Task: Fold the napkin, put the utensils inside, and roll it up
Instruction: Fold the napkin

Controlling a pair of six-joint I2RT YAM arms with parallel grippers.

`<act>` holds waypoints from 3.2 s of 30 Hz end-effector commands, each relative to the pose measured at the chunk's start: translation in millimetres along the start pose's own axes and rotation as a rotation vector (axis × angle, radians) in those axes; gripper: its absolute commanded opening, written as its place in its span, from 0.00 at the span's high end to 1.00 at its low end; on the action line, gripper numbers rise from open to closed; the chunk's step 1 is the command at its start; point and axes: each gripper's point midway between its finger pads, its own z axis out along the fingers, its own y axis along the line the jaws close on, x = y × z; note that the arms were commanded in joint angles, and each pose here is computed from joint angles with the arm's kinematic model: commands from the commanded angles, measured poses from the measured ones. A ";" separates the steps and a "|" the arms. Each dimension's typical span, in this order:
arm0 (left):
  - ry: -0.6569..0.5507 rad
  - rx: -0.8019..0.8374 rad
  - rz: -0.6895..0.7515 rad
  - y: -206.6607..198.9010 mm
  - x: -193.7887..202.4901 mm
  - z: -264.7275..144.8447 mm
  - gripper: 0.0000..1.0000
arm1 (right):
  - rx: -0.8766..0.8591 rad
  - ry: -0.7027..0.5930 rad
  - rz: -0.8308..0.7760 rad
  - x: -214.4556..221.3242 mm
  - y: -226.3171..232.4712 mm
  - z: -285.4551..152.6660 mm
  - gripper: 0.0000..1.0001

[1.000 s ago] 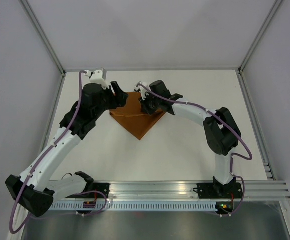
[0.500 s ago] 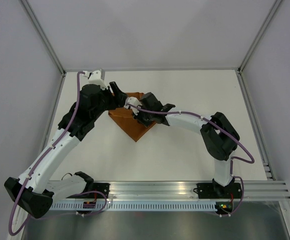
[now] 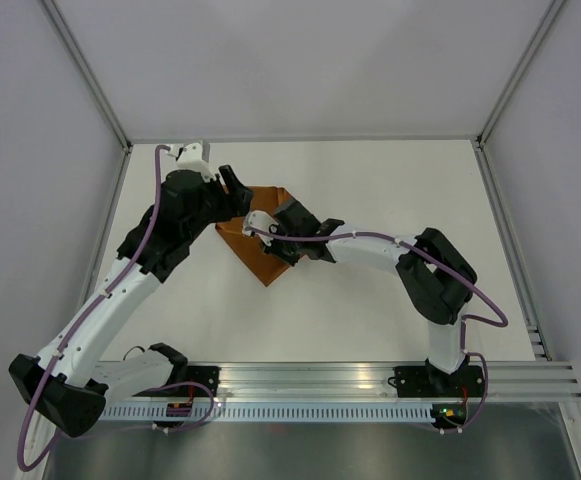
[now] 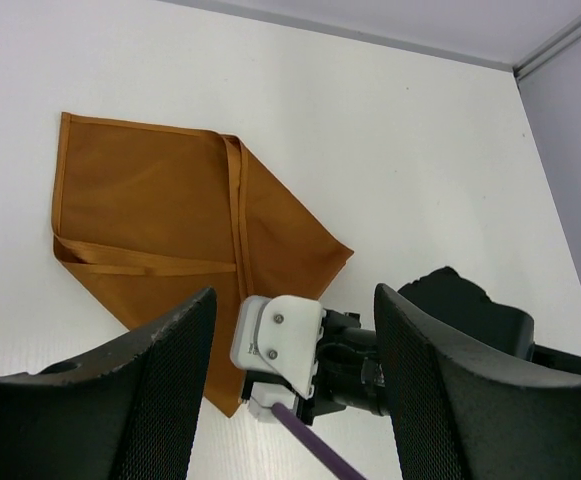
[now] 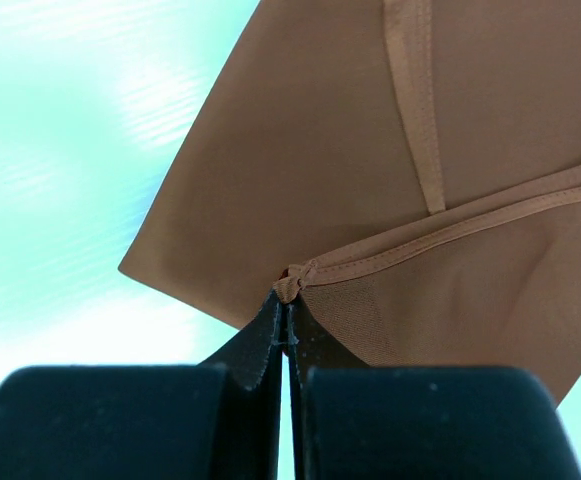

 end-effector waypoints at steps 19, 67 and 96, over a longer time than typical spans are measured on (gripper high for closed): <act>-0.125 0.006 -0.077 -12.5 -47.3 -14.1 0.30 | -0.007 -0.040 -0.087 -13.0 22.1 15.4 0.96; -0.008 -0.083 -0.048 14.5 -9.1 54.2 0.24 | 0.169 -0.024 0.206 13.5 -175.1 3.3 0.54; 0.242 -0.567 -0.276 153.3 163.6 93.0 0.38 | 0.014 -0.041 0.238 23.2 -168.7 14.7 0.48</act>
